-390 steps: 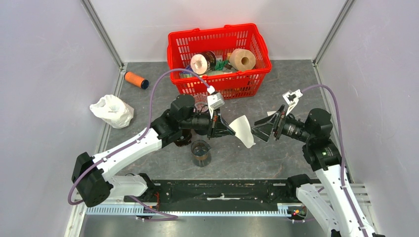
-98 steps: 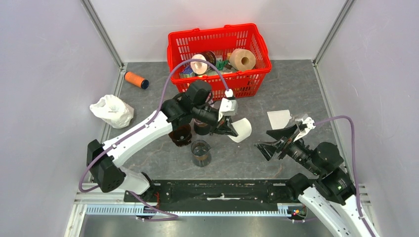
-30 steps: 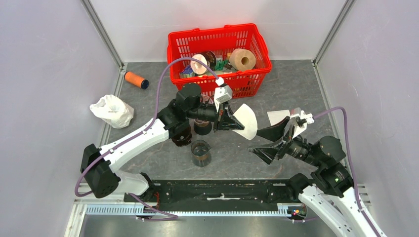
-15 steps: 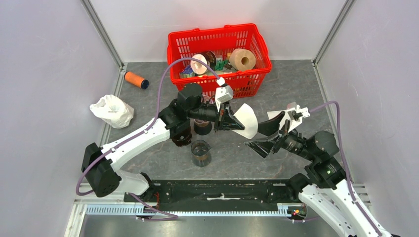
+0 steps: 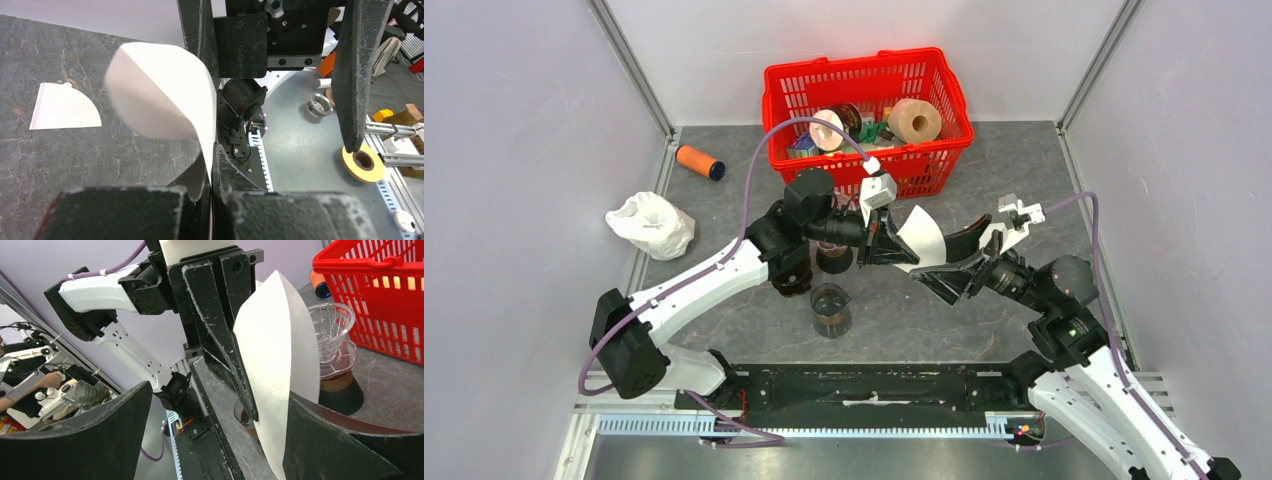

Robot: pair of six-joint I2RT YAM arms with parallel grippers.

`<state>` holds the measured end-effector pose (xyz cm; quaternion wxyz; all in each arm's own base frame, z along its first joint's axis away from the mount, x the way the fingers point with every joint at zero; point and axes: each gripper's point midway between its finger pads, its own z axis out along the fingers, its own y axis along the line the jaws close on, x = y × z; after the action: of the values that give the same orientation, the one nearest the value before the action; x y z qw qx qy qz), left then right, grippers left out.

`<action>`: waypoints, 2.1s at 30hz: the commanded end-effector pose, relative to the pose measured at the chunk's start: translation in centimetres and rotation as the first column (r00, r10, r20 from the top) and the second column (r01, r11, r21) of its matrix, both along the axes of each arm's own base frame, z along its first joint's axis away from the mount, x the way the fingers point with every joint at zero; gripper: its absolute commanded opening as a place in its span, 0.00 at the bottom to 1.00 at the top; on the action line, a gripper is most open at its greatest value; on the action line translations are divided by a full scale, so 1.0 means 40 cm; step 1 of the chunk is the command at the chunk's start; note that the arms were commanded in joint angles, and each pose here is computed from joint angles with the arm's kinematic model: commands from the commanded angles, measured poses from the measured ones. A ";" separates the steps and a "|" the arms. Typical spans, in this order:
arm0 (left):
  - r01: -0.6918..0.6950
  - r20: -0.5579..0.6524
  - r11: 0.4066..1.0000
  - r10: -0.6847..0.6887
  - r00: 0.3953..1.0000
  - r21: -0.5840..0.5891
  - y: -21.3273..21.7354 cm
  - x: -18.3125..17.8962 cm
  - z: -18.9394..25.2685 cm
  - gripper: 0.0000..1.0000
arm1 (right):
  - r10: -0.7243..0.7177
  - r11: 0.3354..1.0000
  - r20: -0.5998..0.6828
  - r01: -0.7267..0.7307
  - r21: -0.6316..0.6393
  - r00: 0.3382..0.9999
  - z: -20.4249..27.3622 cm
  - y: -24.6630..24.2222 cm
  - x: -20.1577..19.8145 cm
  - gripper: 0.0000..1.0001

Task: Place the coffee filter in the dripper

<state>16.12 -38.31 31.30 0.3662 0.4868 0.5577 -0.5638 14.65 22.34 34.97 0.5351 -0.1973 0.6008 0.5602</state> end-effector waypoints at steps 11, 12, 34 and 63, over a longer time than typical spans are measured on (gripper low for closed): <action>0.099 -0.007 0.995 -0.099 0.995 -0.034 0.005 -0.041 0.012 0.02 | 0.051 0.999 -0.043 -0.051 0.006 0.998 -0.020 0.033 0.018 0.57; 0.102 -0.006 0.994 -0.102 0.995 -0.033 0.005 -0.042 0.010 0.02 | 0.052 0.999 -0.042 -0.052 0.005 0.998 -0.020 0.034 0.018 0.53; 0.120 0.019 0.992 -0.119 0.993 -0.034 0.017 -0.055 -0.002 0.02 | 0.053 0.998 -0.019 -0.053 0.031 0.998 -0.011 0.024 0.004 0.31; 0.083 0.042 0.994 -0.081 0.996 -0.064 0.048 -0.073 0.024 0.37 | 0.053 0.984 0.212 -0.015 -0.179 0.976 -0.045 0.007 -0.001 0.00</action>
<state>13.49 -37.11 29.83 0.3276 0.5091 0.5340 -0.5902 14.78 23.22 32.26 0.5224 -0.2452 0.6073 0.5461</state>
